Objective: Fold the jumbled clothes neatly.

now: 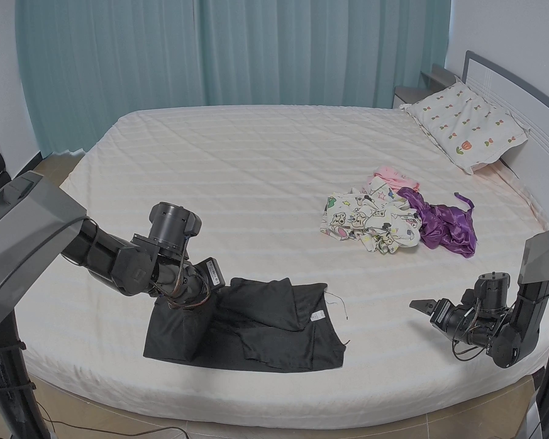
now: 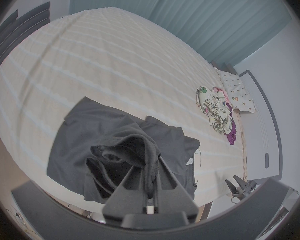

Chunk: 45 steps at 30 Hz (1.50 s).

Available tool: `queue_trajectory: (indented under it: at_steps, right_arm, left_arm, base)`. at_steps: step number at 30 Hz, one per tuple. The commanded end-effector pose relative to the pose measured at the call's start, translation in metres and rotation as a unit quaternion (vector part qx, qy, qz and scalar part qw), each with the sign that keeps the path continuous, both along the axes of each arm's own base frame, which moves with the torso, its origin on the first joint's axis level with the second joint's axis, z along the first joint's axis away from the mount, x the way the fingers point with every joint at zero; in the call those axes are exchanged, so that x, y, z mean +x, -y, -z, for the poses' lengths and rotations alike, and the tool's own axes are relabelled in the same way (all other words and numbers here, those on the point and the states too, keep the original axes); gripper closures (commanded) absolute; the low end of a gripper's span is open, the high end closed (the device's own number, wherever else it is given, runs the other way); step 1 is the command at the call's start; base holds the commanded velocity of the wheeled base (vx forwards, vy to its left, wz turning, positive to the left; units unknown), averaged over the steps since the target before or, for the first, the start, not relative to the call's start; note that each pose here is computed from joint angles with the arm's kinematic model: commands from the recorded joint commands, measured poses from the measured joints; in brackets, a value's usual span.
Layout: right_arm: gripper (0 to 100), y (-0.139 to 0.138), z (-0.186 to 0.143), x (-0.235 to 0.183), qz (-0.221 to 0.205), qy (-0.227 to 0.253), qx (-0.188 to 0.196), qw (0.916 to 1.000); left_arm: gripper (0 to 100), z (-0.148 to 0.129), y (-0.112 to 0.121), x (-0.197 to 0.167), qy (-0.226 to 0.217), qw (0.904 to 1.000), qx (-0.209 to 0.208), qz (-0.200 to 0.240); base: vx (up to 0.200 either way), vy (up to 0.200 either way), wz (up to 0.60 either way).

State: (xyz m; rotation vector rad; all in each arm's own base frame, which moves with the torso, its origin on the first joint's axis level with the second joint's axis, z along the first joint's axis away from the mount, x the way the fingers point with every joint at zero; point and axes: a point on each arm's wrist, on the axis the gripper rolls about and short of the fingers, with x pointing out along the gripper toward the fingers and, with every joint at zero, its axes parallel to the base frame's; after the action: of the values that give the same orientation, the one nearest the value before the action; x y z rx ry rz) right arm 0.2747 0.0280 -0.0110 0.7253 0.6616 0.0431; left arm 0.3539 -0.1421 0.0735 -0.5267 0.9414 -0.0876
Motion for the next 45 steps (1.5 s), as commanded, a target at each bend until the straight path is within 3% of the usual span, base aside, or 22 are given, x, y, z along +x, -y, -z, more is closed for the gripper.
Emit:
queue_trajectory:
  at_steps: [1, 12, 18, 21, 22, 30, 37, 45]
  right_arm:
    - [0, -0.001, 0.001, 0.000, -0.002, -0.001, 0.000, 1.0000]
    - [0, -0.002, 0.003, 0.000, -0.003, -0.005, 0.000, 1.0000]
    - [0, -0.002, 0.003, 0.000, -0.003, -0.005, 0.000, 1.0000]
    - [0, -0.002, 0.003, 0.000, -0.004, -0.005, 0.000, 1.0000]
    - [0, -0.002, 0.003, 0.000, -0.004, -0.005, 0.000, 1.0000]
    - [0, -0.002, 0.003, 0.000, -0.004, -0.005, -0.001, 1.0000]
    - [0, -0.002, 0.003, -0.001, -0.004, -0.005, -0.001, 1.0000]
    - [0, -0.005, 0.002, -0.003, -0.010, -0.005, -0.001, 0.9999]
  left_arm:
    - [100, 0.012, 0.010, 0.003, -0.011, 0.9999, 0.004, 0.010]
    - [100, 0.026, 0.032, 0.007, -0.023, 0.9992, 0.009, 0.032]
    - [100, 0.029, 0.043, 0.014, -0.025, 0.9996, -0.012, 0.010]
    - [100, 0.034, 0.045, 0.022, -0.018, 0.9997, -0.004, -0.019]
    - [0, 0.035, 0.045, 0.023, -0.016, 0.9996, -0.002, -0.022]
    - [0, 0.034, 0.047, 0.027, -0.019, 0.9982, -0.022, -0.053]
    - [0, -0.002, 0.038, 0.020, 0.007, 0.9959, -0.057, -0.071]
    - [0, -0.004, 0.008, -0.012, -0.039, 0.9911, -0.090, -0.090]
  base:
    - [0.000, -0.200, 0.00]
    - [0.000, -0.200, 0.00]
    - [0.000, 0.000, 0.00]
    - [0.000, 0.000, 0.00]
    - [0.000, 0.000, 0.00]
    - [0.000, 0.000, 0.00]
    - [0.000, 0.000, 0.00]
    - [-0.075, 0.000, 0.00]
